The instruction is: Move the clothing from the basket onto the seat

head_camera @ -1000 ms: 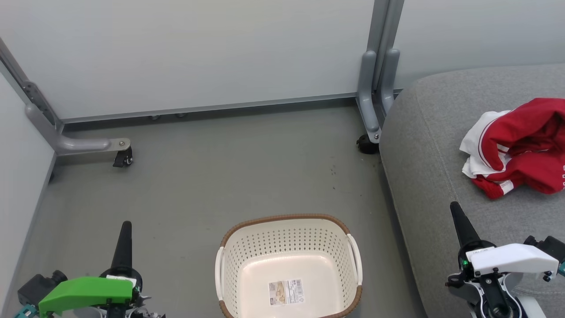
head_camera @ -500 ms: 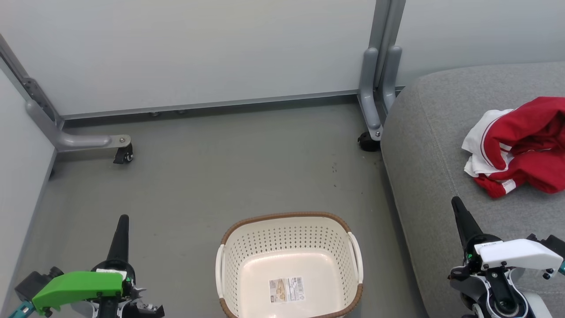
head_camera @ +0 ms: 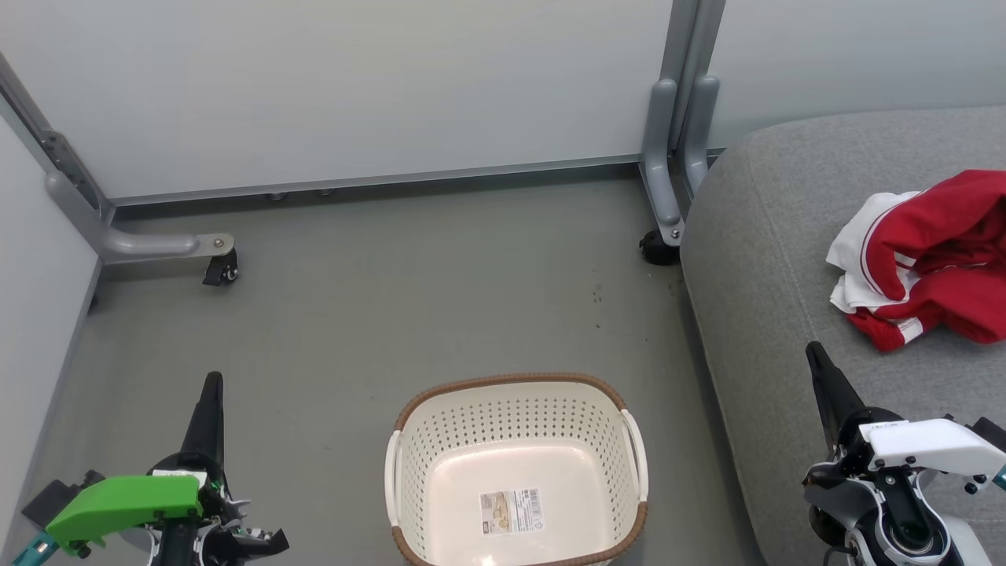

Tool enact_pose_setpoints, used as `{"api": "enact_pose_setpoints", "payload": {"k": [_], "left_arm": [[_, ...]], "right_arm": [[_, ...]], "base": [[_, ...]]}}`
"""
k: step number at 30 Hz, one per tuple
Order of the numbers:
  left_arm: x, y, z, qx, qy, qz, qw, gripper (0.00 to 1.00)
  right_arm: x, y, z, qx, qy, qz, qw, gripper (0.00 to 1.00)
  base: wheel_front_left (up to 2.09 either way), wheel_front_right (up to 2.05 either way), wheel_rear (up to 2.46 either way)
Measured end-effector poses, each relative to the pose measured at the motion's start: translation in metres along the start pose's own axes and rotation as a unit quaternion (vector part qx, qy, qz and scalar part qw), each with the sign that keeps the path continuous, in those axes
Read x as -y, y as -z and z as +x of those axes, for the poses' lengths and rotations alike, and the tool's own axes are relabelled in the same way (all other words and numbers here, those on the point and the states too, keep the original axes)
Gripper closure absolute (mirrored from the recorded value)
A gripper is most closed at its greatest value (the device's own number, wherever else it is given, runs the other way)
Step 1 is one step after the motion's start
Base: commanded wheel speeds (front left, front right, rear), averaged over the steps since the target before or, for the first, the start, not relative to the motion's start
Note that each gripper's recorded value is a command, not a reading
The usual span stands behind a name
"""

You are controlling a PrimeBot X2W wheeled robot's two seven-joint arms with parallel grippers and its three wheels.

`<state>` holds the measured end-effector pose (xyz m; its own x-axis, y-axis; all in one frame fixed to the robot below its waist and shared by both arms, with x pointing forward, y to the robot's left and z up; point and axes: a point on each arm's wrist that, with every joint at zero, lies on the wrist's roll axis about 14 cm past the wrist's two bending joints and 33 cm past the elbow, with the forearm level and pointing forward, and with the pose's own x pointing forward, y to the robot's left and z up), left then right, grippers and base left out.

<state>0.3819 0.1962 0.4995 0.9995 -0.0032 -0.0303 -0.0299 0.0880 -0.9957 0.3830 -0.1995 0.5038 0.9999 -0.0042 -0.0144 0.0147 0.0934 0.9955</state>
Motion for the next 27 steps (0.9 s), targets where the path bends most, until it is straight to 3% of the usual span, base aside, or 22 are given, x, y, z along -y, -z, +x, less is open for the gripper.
{"api": "enact_pose_setpoints", "payload": {"k": [13,27], "left_arm": [[0.0029,-0.0041,0.0046,0.002,0.007,-0.043,0.999,1.0],[0.0038,-0.0048,0.0051,0.002,0.008,-0.045,0.999,1.0]], "right_arm": [[-0.0013,-0.001,0.0048,-0.001,-0.003,0.046,0.999,1.0],[-0.002,-0.0007,0.0053,-0.002,-0.005,0.049,0.999,1.0]], "base": [[0.0,0.0,0.0],[0.0,0.0,0.0]]}}
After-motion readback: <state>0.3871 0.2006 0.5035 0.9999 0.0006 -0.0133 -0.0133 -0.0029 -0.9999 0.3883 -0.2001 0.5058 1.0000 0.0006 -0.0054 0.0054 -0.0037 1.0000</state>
